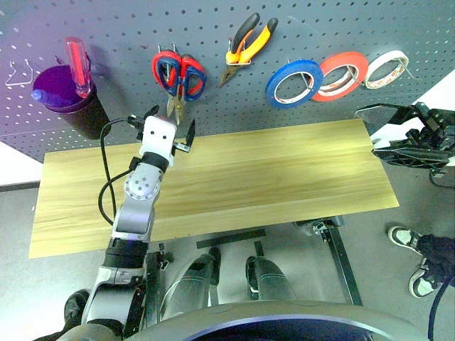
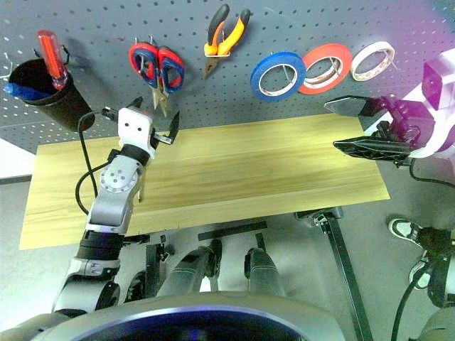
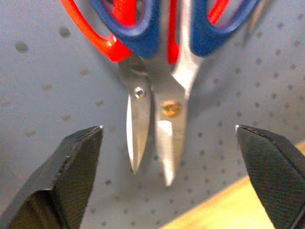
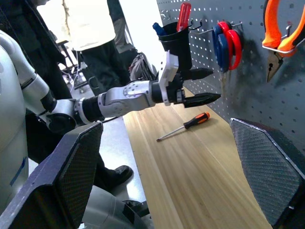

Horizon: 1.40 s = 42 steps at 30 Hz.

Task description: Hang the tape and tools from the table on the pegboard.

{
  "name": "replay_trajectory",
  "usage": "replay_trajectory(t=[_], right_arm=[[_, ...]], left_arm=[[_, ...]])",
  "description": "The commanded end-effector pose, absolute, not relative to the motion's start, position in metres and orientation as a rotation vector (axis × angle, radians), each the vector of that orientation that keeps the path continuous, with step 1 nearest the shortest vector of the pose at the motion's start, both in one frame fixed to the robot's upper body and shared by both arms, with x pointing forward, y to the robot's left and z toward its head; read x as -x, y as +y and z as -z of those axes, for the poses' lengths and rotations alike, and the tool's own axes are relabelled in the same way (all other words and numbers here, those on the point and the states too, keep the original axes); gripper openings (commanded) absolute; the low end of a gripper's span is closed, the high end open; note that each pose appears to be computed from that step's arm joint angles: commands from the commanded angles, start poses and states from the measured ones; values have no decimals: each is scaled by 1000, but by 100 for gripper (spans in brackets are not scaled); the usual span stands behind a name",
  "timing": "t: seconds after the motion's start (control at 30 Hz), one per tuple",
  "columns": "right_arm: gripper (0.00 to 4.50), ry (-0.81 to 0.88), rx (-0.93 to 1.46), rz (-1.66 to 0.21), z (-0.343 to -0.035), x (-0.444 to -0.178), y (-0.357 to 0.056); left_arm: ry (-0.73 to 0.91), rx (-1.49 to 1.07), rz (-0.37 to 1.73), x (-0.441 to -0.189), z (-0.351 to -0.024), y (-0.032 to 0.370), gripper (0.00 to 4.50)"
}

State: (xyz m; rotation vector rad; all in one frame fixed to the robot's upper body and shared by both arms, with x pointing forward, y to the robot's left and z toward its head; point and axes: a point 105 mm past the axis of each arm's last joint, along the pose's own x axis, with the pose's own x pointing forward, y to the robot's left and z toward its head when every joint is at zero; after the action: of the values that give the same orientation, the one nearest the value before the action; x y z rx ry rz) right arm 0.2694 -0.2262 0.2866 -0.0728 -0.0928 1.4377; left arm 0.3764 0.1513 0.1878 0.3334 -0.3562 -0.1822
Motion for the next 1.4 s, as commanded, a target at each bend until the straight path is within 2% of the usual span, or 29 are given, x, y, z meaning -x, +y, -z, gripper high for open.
replay_trajectory(t=[0.03, 0.23, 0.43, 0.77, 1.0, 1.4], right_arm=[[450, -137, 105, -1437, -296, -265, -227], [450, -160, 116, -1448, -294, -269, -224], [450, -211, 112, -1496, -298, -266, -216], [450, -216, 117, -1534, -295, -268, -208], [450, -205, 107, -1539, -296, -267, -208], [450, -198, 105, -1574, -297, -259, -202]], left_arm=[[-400, -342, 201, -359, -195, 154, 448], [-335, -364, 222, -332, -177, 160, 448], [-259, -350, 172, -326, -167, 179, 448], [-55, -267, 55, -332, -131, 214, 448], [93, -106, -62, -339, -109, 235, 448], [228, -23, -129, -377, -97, 249, 448]])
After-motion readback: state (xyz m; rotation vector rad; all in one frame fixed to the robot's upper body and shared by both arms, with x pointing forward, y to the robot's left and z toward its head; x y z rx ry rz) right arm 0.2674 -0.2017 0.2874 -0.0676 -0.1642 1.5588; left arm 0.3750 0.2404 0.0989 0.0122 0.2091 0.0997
